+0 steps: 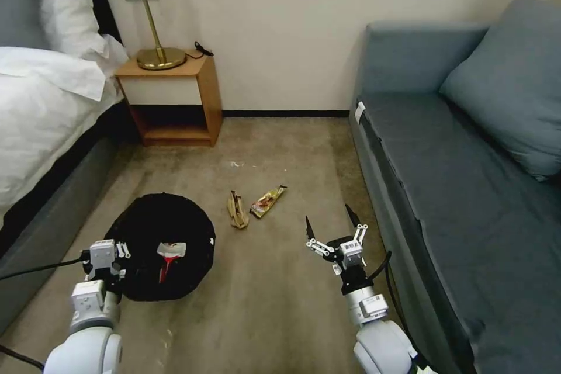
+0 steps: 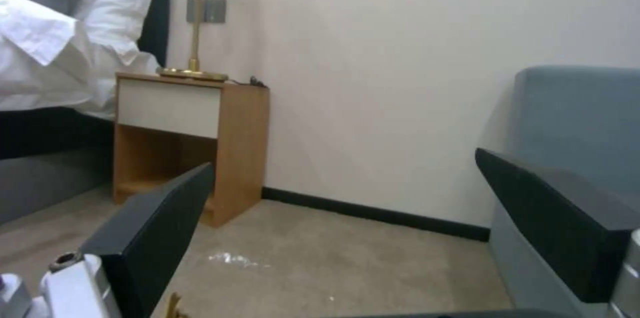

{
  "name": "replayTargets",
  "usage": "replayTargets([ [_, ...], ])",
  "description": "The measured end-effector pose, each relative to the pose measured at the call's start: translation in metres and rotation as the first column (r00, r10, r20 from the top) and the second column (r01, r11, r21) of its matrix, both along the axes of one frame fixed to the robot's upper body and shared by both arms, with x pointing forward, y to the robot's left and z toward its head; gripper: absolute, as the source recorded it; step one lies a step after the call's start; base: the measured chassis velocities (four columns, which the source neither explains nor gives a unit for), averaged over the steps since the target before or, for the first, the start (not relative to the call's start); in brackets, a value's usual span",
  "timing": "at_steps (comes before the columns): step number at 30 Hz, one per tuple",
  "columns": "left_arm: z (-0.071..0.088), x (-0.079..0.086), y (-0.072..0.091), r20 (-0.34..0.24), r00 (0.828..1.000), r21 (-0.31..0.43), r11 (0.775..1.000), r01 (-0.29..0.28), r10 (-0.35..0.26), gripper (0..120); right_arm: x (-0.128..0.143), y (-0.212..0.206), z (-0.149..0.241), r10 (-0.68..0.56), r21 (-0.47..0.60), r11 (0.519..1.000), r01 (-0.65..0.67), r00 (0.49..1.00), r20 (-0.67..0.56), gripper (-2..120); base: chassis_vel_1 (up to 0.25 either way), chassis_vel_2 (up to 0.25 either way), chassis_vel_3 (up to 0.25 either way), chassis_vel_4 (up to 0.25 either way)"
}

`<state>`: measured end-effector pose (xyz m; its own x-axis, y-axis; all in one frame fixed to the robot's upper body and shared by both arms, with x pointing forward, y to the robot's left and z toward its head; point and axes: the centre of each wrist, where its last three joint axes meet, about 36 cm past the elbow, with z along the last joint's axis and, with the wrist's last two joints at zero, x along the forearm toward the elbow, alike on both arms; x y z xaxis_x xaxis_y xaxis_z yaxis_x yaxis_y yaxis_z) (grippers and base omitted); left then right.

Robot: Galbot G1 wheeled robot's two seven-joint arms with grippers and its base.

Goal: Pick up the trash bin, then pick up the garbage on the floor and place it into the trash bin.

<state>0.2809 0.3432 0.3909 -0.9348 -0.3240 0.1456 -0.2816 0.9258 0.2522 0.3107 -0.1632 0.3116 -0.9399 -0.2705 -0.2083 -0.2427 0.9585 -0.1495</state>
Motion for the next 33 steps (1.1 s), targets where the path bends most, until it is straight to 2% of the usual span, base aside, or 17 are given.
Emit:
replayTargets([
  [9, -0.004, 0.002, 0.003, -0.007, 1.0, 0.002, 1.0, -0.003, 0.003, 7, -0.001, 0.002, -0.003, 0.007, 0.004, 1.0, -0.007, 1.0, -0.006, 100, -0.203, 0.214, 0.206, -0.211],
  [33, -0.004, 0.005, 0.008, -0.005, 1.0, 0.006, 1.0, -0.007, 0.007, 7, 0.006, 0.009, -0.011, 0.043, -0.009, 0.999, -0.043, 0.999, -0.019, 100, -0.191, 0.19, 0.194, -0.189],
])
